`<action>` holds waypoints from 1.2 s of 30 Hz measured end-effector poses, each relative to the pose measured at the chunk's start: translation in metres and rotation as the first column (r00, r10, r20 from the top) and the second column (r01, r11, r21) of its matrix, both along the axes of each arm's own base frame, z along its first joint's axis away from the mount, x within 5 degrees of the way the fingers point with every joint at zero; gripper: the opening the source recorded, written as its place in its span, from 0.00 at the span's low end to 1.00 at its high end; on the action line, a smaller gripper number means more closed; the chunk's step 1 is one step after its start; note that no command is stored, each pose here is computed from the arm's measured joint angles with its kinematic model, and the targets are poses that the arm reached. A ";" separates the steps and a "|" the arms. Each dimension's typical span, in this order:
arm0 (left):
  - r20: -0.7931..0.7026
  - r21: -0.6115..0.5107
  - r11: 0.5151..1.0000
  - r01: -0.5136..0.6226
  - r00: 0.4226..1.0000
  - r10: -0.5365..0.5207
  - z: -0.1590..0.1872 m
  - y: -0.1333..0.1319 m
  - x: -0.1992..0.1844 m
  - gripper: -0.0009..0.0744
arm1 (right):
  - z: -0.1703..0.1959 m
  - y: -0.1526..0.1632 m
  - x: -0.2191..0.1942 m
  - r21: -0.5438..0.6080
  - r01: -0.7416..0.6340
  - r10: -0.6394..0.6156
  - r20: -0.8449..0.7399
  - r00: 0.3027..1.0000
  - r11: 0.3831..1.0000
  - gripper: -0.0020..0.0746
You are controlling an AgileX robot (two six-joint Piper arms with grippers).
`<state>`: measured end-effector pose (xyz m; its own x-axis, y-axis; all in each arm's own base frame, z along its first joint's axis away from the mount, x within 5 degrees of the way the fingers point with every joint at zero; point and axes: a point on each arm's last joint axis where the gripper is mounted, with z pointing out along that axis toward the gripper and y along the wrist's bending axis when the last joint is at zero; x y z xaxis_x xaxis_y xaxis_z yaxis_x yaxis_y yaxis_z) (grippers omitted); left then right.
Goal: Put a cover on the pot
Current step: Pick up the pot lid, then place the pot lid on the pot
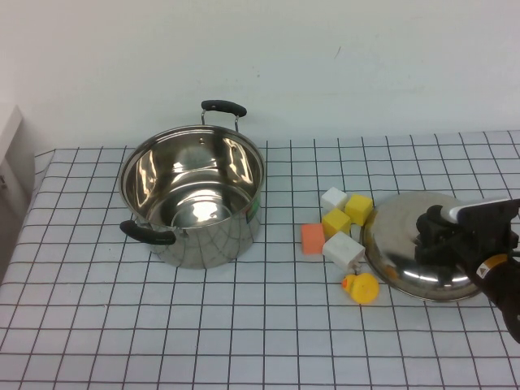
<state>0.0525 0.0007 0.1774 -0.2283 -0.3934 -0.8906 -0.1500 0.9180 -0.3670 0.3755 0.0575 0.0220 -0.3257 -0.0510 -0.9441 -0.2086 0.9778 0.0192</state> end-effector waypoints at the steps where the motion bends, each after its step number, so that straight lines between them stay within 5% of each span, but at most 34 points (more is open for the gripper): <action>1: 0.000 0.000 1.000 0.000 1.000 0.000 0.000 0.000 0.000 0.01 | 0.002 0.000 0.000 0.001 0.001 -0.001 0.006 1.000 1.000 0.48; 6: 0.000 0.000 1.000 0.000 1.000 0.000 0.000 0.000 0.000 0.01 | 0.035 -0.001 -0.003 0.009 0.009 -0.009 0.056 0.998 1.000 0.48; 12: 0.000 0.000 1.000 0.000 1.000 0.000 0.000 0.000 0.000 0.01 | 0.124 -0.004 -0.017 0.023 0.020 -0.023 0.177 0.984 1.000 0.48; 18: 0.000 0.000 1.000 0.000 1.000 0.000 0.000 0.000 0.000 0.01 | 0.213 0.009 -0.039 0.008 -0.101 0.098 0.181 0.979 0.995 0.48; 25: 0.000 0.000 1.000 0.000 1.000 0.000 0.000 0.000 0.000 0.01 | 0.267 0.078 -0.030 -0.023 -0.348 0.341 0.277 0.898 0.937 0.48; 36: 0.000 0.000 1.000 0.000 1.000 0.000 0.000 0.000 0.000 0.01 | 0.252 0.205 0.023 -0.038 -0.508 0.501 0.243 0.831 0.861 0.48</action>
<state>0.0525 0.0007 0.1774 -0.2283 -0.3934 -0.8906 -0.1500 0.9180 -0.3670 0.3983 0.2628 0.2738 -0.0288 -0.1203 -0.9923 -0.6741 0.7354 -0.0696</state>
